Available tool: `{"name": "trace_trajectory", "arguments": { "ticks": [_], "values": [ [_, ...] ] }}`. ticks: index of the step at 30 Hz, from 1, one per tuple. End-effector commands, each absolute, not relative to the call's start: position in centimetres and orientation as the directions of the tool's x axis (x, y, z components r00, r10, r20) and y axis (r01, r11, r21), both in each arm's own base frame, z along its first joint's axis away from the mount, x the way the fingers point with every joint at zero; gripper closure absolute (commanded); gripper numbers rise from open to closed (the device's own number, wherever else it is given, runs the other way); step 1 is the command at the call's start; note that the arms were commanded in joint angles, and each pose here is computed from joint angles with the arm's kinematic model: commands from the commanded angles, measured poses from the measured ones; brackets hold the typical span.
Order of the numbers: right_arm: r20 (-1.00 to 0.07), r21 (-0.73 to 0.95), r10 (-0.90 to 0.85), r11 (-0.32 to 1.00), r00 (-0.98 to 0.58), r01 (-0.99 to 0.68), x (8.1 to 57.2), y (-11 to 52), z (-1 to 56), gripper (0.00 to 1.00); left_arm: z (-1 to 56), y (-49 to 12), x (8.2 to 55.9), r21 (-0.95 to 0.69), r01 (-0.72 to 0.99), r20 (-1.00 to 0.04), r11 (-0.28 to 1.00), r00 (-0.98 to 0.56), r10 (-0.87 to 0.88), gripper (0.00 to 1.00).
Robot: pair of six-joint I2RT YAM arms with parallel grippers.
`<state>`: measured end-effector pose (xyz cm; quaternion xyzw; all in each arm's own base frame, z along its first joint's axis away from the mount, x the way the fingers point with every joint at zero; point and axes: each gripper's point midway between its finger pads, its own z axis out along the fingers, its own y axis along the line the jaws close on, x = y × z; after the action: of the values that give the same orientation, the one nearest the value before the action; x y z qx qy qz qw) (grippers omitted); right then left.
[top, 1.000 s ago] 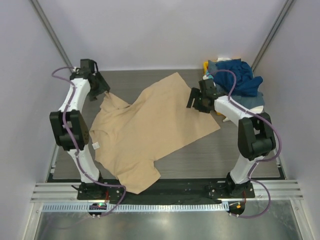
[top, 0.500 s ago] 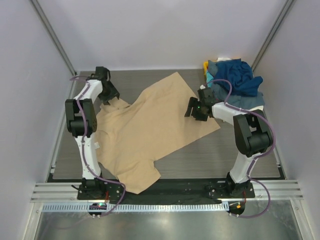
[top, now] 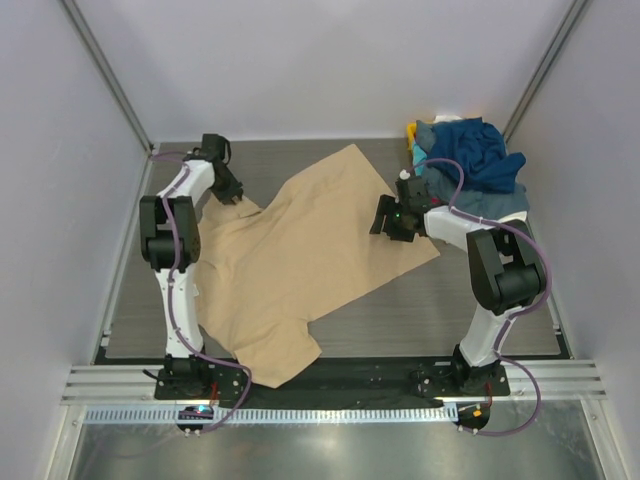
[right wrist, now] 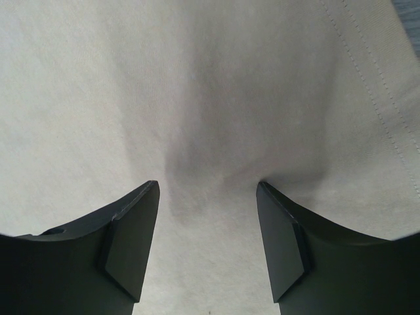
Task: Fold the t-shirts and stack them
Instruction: Flatten the tshirt out
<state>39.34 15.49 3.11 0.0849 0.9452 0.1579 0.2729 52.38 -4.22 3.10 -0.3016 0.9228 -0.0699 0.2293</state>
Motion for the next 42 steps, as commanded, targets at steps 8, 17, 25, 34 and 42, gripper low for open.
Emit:
{"name": "trace_trajectory", "arguments": {
  "ticks": [8, 17, 25, 34, 42],
  "values": [
    [-0.446, 0.293, 0.216, 0.952, -0.868, 0.086, 37.8, 14.6, 0.5, 0.36, 6.7, -3.5, 57.0, -0.332, -0.536, -0.459, 0.776, -0.627, -0.629, 1.0],
    [-0.433, 0.305, 0.223, 0.948, -0.873, 0.09, 37.5, 14.8, 1.2, 0.37, 17.6, -3.2, 66.4, -0.69, -0.356, -0.466, 0.631, -0.448, -0.763, 0.0],
    [-0.455, 0.318, 0.221, 0.945, -0.863, 0.075, 38.3, 15.1, 2.9, 0.37, 17.4, -1.6, 59.8, -0.524, -0.428, -0.541, 0.736, -0.5, -0.676, 0.0],
    [-0.442, 0.294, 0.224, 0.951, -0.868, 0.096, 38.3, 14.7, 2.1, 0.37, 10.3, -3.9, 59.7, -0.488, -0.437, -0.456, 0.755, -0.61, -0.648, 0.13],
    [-0.43, 0.265, 0.214, 0.959, -0.877, 0.104, 36.4, 13.8, 1.4, 0.38, 7.5, -8.2, 63.6, -0.555, -0.423, -0.414, 0.716, -0.606, -0.679, 0.24]
  ]
}}
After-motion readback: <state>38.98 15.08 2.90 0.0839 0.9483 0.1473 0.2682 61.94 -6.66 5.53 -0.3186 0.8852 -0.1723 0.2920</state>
